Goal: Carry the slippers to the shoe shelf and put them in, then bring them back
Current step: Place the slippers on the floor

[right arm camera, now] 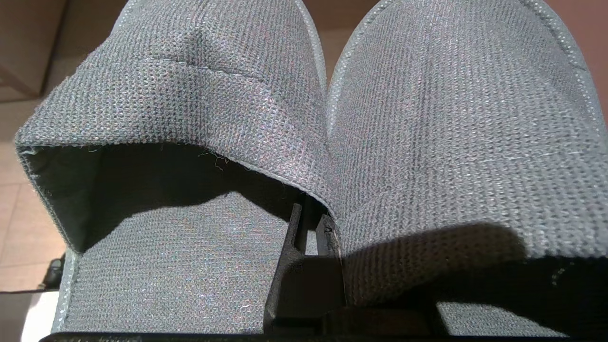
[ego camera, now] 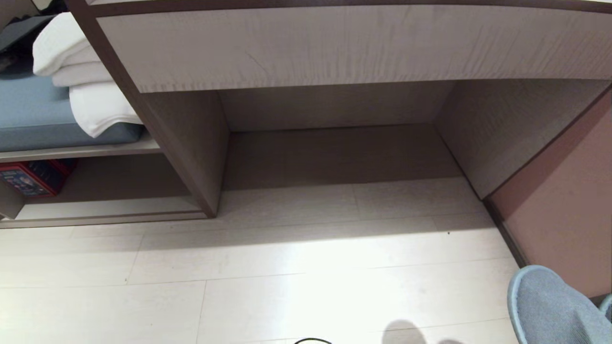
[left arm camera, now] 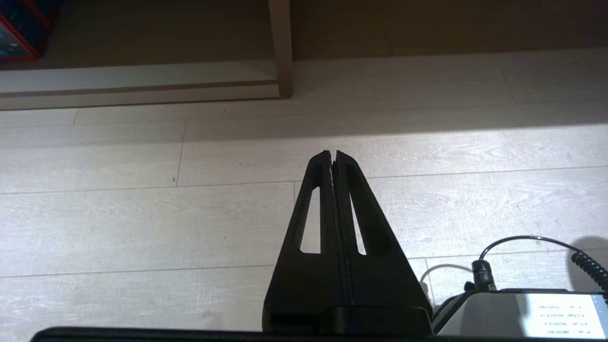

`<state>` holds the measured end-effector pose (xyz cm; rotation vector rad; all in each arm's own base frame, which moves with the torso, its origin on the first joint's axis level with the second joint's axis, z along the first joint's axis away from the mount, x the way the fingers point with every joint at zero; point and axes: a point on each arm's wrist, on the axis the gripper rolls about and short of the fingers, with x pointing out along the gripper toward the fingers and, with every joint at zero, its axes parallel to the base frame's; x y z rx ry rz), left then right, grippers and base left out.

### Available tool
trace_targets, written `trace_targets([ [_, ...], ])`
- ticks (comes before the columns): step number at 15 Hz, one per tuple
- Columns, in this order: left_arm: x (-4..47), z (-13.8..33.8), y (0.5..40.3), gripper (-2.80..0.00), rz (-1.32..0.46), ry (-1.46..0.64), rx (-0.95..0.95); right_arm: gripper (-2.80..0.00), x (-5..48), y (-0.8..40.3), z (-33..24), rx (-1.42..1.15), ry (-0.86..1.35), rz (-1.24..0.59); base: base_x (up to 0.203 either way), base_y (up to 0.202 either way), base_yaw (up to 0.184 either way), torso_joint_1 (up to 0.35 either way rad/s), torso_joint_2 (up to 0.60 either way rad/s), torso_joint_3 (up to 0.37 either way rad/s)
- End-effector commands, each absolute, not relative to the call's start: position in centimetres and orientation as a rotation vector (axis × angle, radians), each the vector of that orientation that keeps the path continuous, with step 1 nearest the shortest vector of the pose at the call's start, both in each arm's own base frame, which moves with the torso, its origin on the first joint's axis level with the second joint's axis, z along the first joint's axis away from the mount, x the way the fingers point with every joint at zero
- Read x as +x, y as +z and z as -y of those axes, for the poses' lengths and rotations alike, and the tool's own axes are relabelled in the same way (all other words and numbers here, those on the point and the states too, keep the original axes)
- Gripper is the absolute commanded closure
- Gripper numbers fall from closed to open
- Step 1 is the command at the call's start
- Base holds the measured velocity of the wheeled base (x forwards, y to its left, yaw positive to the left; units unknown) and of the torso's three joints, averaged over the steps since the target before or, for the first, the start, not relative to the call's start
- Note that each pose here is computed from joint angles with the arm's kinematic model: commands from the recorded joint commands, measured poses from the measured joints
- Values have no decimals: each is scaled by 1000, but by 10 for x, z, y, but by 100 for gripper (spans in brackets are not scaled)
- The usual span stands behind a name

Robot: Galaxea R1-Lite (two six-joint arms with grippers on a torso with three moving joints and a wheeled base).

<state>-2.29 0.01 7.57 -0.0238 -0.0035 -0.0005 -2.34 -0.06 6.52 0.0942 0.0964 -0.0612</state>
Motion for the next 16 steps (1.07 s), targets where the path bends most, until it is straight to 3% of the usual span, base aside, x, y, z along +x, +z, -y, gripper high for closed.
trace_targets([
  [1,-23,0,76,0,5,0,-25,0,-23,65,1,94,-62,-100,0,0,0,4,5,-199],
  [16,-23,0,76,0,5,0,-25,0,-23,65,1,94,-62,-100,0,0,0,1,3,-198],
])
